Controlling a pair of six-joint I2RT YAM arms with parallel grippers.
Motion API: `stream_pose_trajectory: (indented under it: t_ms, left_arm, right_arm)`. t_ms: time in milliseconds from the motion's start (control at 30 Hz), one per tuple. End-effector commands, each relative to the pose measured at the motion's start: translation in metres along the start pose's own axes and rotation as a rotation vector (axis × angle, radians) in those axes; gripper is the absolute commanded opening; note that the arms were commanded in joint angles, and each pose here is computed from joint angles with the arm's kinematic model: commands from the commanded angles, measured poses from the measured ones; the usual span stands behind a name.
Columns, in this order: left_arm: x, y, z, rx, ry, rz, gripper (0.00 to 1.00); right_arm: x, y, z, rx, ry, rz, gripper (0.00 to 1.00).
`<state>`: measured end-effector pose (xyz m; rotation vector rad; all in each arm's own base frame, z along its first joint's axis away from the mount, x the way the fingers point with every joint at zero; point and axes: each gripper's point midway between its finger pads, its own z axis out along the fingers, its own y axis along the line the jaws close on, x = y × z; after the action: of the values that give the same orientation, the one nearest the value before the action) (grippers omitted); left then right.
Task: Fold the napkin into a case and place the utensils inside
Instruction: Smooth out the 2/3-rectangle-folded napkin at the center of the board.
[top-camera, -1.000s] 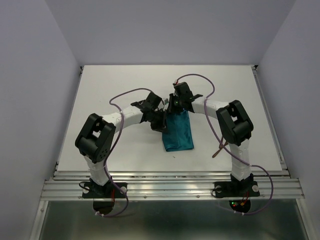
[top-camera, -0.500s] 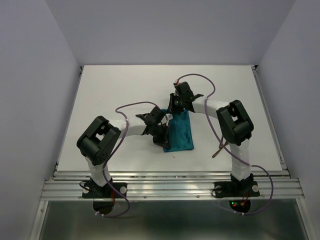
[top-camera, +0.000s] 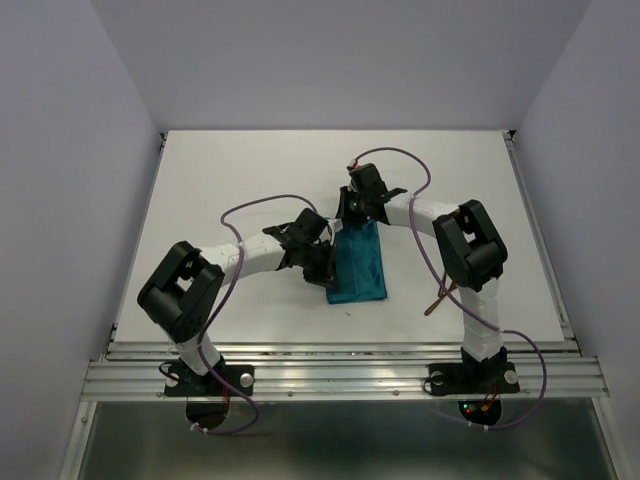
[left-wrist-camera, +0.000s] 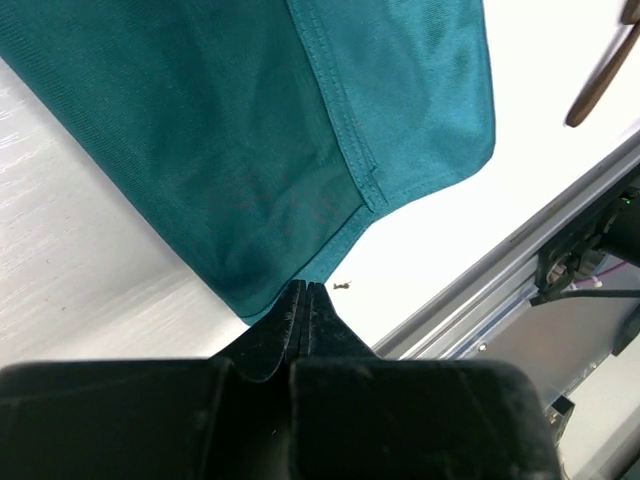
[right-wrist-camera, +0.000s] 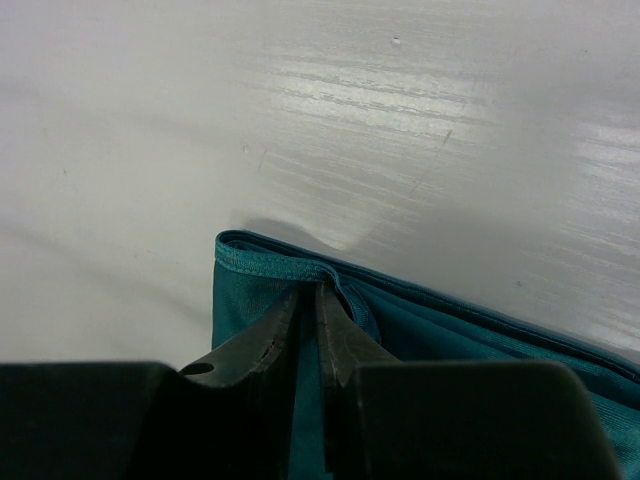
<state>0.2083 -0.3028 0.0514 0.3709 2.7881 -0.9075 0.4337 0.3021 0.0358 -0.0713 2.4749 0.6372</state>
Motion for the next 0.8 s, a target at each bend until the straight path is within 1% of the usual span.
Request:
stream_pose_trajectory:
  t_ms: [0, 233, 333, 400, 467, 500, 567, 633, 700, 767]
  left_arm:
    - [0.010, 0.010, 0.002, -0.038, 0.020, 0.000, 0.00]
    - [0.021, 0.029, 0.018, -0.085, 0.054, -0.022, 0.00]
    - [0.023, 0.031, 0.016, -0.094, 0.062, -0.016, 0.00]
    - [0.019, 0.030, 0.012, -0.107, 0.046, -0.006, 0.00]
    - [0.008, 0.024, 0.001, -0.118, 0.014, 0.011, 0.00]
    - [0.003, 0.020, -0.003, -0.115, 0.000, 0.021, 0.00]
    - [-0.008, 0.010, -0.014, -0.106, -0.032, 0.035, 0.00]
    - [-0.016, 0.000, -0.023, -0.095, -0.050, 0.050, 0.00]
    - [-0.020, -0.004, -0.028, -0.091, -0.059, 0.058, 0.00]
    - [-0.024, -0.008, -0.032, -0.087, -0.070, 0.063, 0.00]
  right_arm:
    - [-0.006, 0.000, 0.003, -0.011, -0.014, -0.011, 0.17]
    - [-0.011, 0.005, -0.007, -0.024, -0.029, -0.017, 0.17]
    - [-0.017, 0.009, -0.014, -0.030, -0.047, -0.018, 0.18]
    - [-0.022, 0.013, -0.022, -0.039, -0.064, -0.022, 0.19]
    - [-0.032, 0.020, -0.035, -0.052, -0.093, -0.025, 0.25]
    - [-0.035, 0.022, -0.040, -0.054, -0.105, -0.025, 0.30]
    - [-0.041, 0.025, -0.050, -0.055, -0.129, -0.028, 0.35]
    - [-0.042, 0.024, -0.064, -0.047, -0.149, -0.029, 0.38]
    - [-0.045, 0.013, -0.073, -0.027, -0.166, -0.008, 0.39]
    - [-0.037, 0.002, -0.084, -0.005, -0.168, 0.008, 0.41]
